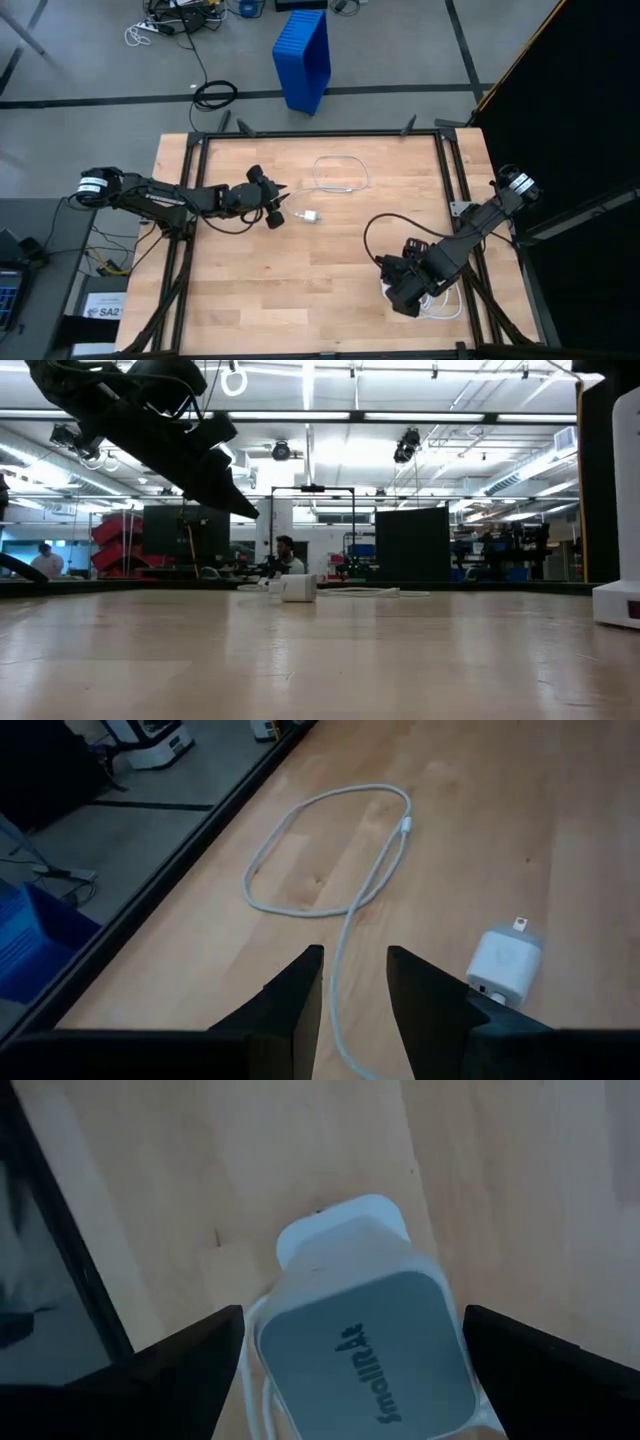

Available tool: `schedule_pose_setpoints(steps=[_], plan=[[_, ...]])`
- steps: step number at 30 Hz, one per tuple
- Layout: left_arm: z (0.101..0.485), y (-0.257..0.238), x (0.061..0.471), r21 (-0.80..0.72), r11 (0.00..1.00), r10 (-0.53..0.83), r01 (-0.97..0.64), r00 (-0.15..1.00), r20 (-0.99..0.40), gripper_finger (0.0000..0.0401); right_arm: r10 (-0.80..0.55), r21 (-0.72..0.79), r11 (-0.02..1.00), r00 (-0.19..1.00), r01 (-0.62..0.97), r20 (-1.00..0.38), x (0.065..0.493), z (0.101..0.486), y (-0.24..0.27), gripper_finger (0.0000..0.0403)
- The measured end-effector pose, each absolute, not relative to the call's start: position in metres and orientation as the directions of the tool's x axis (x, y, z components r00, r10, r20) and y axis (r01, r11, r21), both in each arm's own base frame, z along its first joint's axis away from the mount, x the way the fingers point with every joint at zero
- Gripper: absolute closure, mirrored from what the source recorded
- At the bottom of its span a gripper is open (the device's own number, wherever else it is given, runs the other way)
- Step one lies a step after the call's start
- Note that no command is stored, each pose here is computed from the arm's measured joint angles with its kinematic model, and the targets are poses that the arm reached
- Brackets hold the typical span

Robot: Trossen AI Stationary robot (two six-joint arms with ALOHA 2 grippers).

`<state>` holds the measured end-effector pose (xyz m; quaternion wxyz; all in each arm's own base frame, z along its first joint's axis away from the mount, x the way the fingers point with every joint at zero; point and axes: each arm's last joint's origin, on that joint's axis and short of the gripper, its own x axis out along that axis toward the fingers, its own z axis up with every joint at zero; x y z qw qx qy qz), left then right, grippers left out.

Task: Insert USB
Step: Insert the charger adapter with cable into the outlet extension

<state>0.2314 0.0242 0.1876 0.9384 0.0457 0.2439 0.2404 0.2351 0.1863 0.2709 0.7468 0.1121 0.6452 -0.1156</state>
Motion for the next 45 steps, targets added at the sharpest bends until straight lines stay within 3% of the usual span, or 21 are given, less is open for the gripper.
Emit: schedule_pose_setpoints(steps=[10,15,22,26,30,45], plan=[[0.188,0.024,0.231,0.202,0.881,0.472,-0.427,0.766,-0.436,0.0300,-0.074,-0.068,0.963,0.012,0.261,-0.997,0.226,0.230,0.173,0.0070],[0.188,0.024,0.231,0.202,0.881,0.472,-0.427,0.766,-0.436,0.0300,-0.076,-0.062,0.986,0.086,0.155,-0.993,0.231,0.230,0.174,0.0152],[0.187,0.024,0.231,0.202,0.881,0.472,-0.427,0.766,-0.437,0.0300,-0.058,-0.038,0.990,0.148,0.134,-0.987,0.241,0.230,0.172,0.0305],[0.187,0.024,0.231,0.203,0.882,0.471,-0.426,0.765,-0.440,0.0300,-0.065,-0.044,0.988,0.135,0.149,-0.989,0.243,0.230,0.167,0.0340],[0.187,0.024,0.231,0.199,0.885,0.464,-0.421,0.768,-0.440,0.0300,-0.082,-0.066,0.986,0.101,0.152,-0.992,0.240,0.231,0.163,0.0322],[0.187,0.024,0.231,0.199,0.885,0.464,-0.421,0.769,-0.439,0.0300,-0.028,0.000,0.984,0.153,0.180,-0.988,0.231,0.260,0.156,0.0142]])
